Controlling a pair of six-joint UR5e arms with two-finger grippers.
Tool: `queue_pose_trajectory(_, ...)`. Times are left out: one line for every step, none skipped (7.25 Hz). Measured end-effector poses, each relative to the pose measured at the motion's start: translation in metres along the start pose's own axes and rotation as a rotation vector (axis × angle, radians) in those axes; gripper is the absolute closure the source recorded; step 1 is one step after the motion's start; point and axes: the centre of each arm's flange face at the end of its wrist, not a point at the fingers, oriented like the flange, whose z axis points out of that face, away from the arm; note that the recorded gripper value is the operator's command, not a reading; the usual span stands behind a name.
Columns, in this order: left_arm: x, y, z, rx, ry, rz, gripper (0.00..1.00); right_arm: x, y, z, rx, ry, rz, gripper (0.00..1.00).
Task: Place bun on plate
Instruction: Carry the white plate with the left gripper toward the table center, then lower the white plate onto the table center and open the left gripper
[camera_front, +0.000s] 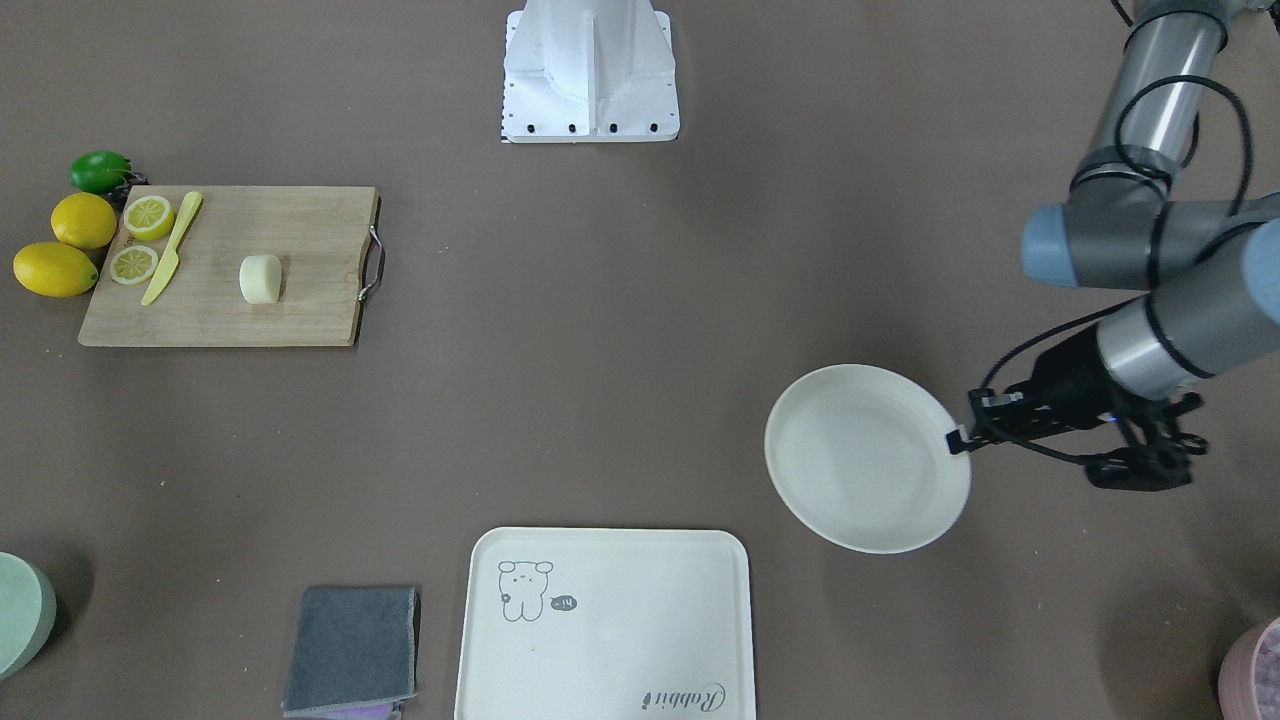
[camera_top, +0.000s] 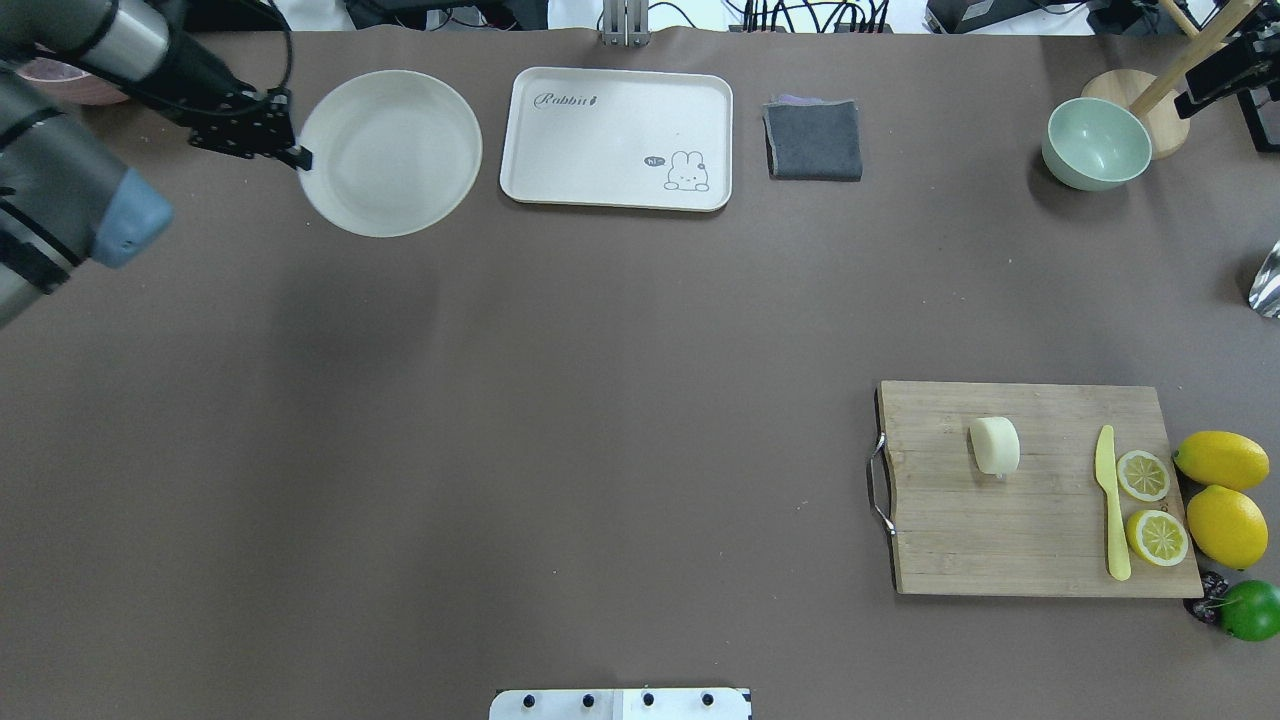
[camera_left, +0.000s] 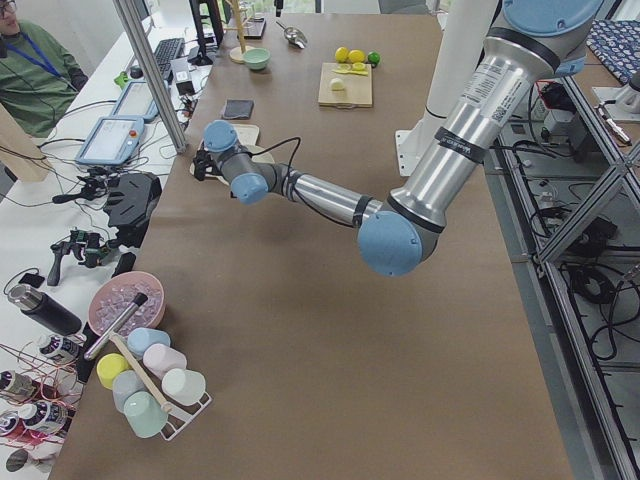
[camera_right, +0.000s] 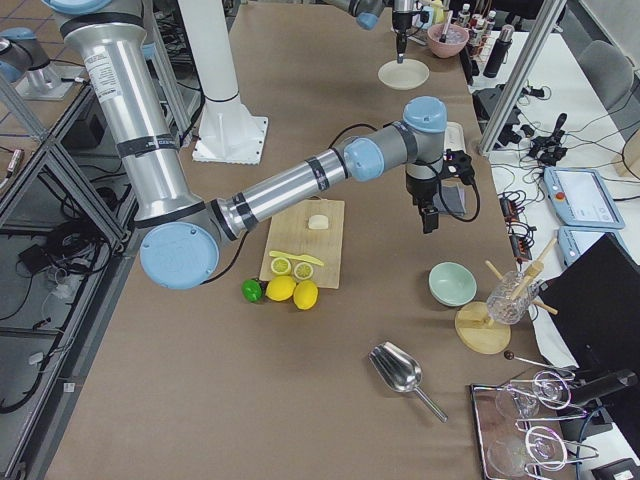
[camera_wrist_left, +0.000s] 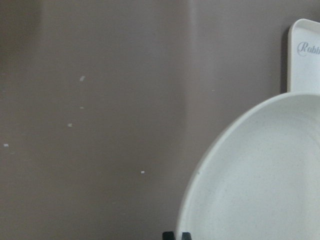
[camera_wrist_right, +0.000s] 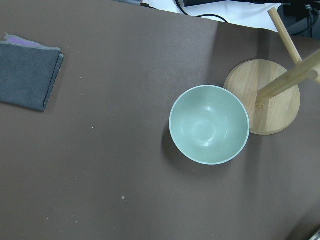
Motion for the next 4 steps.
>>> queue_pose_trajectory(0.043,0.022,0.029,0.013,0.011,-0.020,1.00,0.000,0.000,0.000,0.000,0.000,0.000,0.00)
queue_pose_trajectory(0.076,0.049,0.056,0.016,0.018,-0.022,1.00,0.000,0.000,0.000,0.000,0.000,-0.001,0.00)
queue_pose_trajectory(0.102,0.079,0.078,0.011,0.028,-0.011,1.00,-0.002,0.000,-0.001,0.002,-0.001,-0.003,0.00)
queue_pose_trajectory(0.119,0.103,0.090,0.008,0.039,0.001,1.00,-0.003,-0.001,-0.003,0.006,-0.002,-0.006,0.00)
